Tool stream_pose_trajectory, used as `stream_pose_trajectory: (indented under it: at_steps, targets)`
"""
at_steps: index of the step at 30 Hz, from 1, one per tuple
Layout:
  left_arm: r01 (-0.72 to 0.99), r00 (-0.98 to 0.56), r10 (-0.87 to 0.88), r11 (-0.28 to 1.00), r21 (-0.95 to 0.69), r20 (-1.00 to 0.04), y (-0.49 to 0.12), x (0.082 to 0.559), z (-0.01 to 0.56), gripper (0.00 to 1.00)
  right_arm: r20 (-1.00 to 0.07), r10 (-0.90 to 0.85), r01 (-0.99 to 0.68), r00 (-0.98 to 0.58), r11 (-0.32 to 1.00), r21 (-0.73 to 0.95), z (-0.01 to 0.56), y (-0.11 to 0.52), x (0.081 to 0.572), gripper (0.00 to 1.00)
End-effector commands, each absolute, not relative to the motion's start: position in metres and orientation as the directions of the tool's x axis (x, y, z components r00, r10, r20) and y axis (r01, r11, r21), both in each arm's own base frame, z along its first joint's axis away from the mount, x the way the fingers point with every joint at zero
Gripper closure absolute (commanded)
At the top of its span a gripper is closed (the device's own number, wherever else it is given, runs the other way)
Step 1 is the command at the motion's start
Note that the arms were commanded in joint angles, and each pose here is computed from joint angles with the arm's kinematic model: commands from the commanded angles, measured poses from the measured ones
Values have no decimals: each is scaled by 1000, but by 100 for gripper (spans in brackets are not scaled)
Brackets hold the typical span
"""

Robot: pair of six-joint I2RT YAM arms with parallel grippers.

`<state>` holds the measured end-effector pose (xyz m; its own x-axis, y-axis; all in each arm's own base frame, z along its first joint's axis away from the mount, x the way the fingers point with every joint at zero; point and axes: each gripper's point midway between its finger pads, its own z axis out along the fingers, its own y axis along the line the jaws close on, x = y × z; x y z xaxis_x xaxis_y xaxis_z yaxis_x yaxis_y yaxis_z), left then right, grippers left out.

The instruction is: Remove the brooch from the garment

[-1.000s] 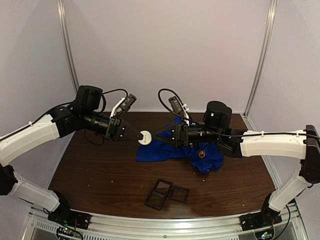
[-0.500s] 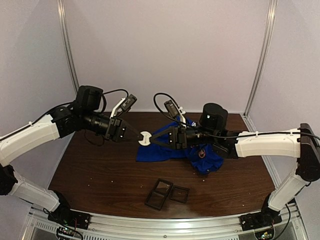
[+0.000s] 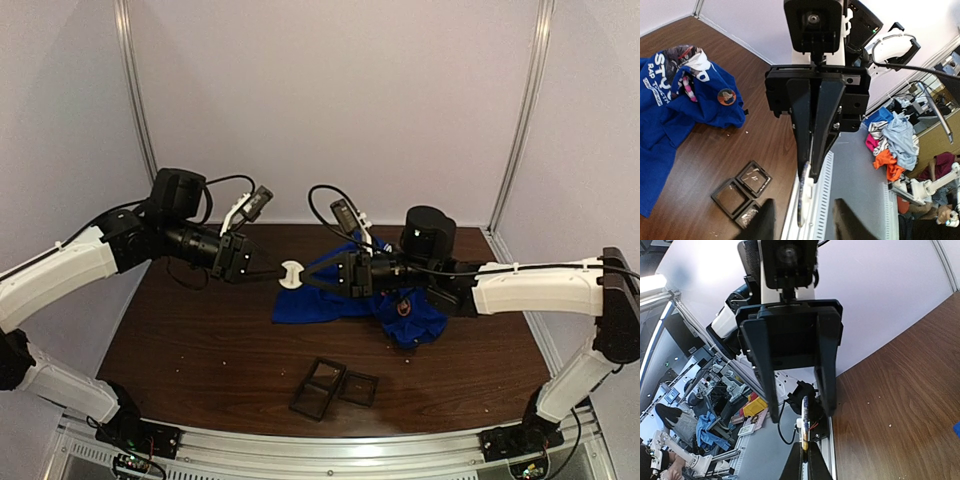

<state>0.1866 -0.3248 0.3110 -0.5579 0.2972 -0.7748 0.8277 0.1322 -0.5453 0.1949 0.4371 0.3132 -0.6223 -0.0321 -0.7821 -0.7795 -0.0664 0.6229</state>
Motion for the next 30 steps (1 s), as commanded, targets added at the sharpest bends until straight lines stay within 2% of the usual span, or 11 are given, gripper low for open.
stream_pose_trajectory:
  at_steps: [1, 3, 5, 10, 14, 19, 24, 30]
  targets:
    - [856, -512, 272, 238, -458, -815, -317, 202, 321, 45, -806, -41, -805, -591, 96, 585, 310, 422, 203, 100]
    - [860, -493, 241, 283, -425, -836, -308, 209, 329, 30, -811, -71, -801, -581, 224, 555, 296, 411, 210, 100]
    - [852, -476, 200, 346, -393, -856, -295, 219, 338, 21, -800, -123, -786, -587, 325, 526, 280, 400, 209, 100]
    - [736, -477, 57, 571, -363, -877, -246, 259, 356, 9, -695, -298, -724, -654, 513, 461, 221, 382, 191, 100]
    - [571, -526, -79, 705, -421, -847, -193, 286, 359, 6, -626, -403, -720, -667, 565, 403, 183, 382, 170, 100]
    - [441, -469, -82, 841, -314, -879, -148, 289, 346, 3, -563, -528, -755, -636, 576, 314, 145, 391, 148, 100]
    - [411, -478, -49, 870, -273, -877, -141, 293, 324, 3, -524, -650, -817, -551, 547, 181, 120, 404, 136, 100]
    - [391, -515, -40, 878, -276, -856, -141, 298, 314, 3, -511, -713, -851, -480, 519, 75, 105, 415, 136, 100]
